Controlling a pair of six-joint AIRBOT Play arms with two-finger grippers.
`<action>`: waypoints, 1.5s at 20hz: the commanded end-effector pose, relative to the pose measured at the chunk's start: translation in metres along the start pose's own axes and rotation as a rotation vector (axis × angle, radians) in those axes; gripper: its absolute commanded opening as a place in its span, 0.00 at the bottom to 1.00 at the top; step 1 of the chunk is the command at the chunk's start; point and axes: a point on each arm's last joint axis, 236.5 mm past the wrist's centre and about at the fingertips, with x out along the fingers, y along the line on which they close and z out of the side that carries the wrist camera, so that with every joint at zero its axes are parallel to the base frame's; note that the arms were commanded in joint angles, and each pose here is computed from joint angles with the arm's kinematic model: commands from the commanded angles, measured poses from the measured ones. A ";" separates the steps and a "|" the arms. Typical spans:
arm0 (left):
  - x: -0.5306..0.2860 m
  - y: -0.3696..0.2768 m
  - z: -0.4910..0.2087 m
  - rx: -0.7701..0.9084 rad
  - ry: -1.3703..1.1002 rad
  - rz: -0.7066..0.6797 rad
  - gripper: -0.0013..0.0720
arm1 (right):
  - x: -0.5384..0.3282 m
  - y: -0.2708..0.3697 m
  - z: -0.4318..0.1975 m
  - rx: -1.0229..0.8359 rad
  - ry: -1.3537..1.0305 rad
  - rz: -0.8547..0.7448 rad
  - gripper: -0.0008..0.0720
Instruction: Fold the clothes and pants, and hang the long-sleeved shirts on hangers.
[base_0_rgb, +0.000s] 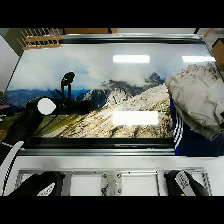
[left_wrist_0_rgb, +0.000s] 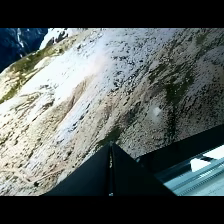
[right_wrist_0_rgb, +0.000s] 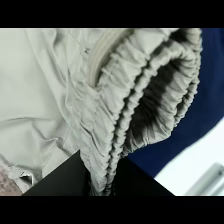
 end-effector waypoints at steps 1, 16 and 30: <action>0.000 0.000 -0.001 0.002 0.003 0.001 0.02 | 0.021 -0.031 -0.032 0.020 0.072 -0.093 0.05; 0.000 0.000 -0.001 0.001 0.003 0.000 0.02 | -0.033 0.051 0.022 -0.337 -0.188 0.165 0.99; -0.042 0.052 0.092 -0.095 -0.176 0.072 0.02 | -0.046 0.296 -0.119 -0.959 -0.101 0.727 0.40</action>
